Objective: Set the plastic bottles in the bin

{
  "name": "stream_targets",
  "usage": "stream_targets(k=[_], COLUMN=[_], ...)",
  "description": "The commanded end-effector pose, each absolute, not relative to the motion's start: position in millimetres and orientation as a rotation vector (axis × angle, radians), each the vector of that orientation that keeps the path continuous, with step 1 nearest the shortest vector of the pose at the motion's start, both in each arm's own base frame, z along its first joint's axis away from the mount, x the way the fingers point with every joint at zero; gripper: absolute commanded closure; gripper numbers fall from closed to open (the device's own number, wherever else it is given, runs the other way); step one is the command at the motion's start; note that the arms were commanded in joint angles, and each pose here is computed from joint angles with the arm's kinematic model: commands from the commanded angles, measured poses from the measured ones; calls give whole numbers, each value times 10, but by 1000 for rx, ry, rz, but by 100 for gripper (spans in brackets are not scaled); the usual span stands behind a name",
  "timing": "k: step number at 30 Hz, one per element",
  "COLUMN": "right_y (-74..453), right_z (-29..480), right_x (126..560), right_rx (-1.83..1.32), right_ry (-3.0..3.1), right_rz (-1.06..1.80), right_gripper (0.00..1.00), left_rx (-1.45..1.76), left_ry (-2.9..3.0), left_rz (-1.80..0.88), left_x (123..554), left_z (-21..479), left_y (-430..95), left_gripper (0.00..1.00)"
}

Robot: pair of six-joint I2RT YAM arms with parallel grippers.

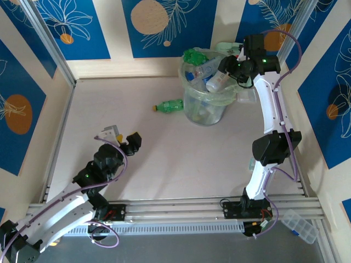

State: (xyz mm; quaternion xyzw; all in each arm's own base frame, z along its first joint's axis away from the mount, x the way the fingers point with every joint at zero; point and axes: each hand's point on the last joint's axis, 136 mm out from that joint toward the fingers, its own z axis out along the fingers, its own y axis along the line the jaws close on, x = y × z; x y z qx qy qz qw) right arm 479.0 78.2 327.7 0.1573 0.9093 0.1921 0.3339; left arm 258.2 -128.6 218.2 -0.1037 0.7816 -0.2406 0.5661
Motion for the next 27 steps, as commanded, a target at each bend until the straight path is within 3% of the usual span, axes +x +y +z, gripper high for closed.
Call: stream_targets(k=[1, 8, 12, 19, 27], right_y=[722, 734, 731, 777, 836], right_z=[3362, 3080, 3175, 3638, 3780], right_x=[4751, 4816, 4779, 4543, 4203], right_rx=[403, 387, 389, 379, 367], right_ry=[2356, 2432, 2407, 2298, 2235], right_rz=[439, 347, 348, 440, 469], right_gripper=[44, 48, 48, 35, 28], left_rx=[-263, -293, -327, -342, -350], left_ry=[1805, 1795, 1785, 1787, 1785], left_rz=[-552, -541, -513, -508, -492], left_x=[2566, 2549, 2538, 2545, 2551], left_z=[2296, 2310, 2312, 2304, 2284], left_y=[-1221, -1155, -1069, -1056, -1033], left_gripper=[18, 18, 18, 18, 17])
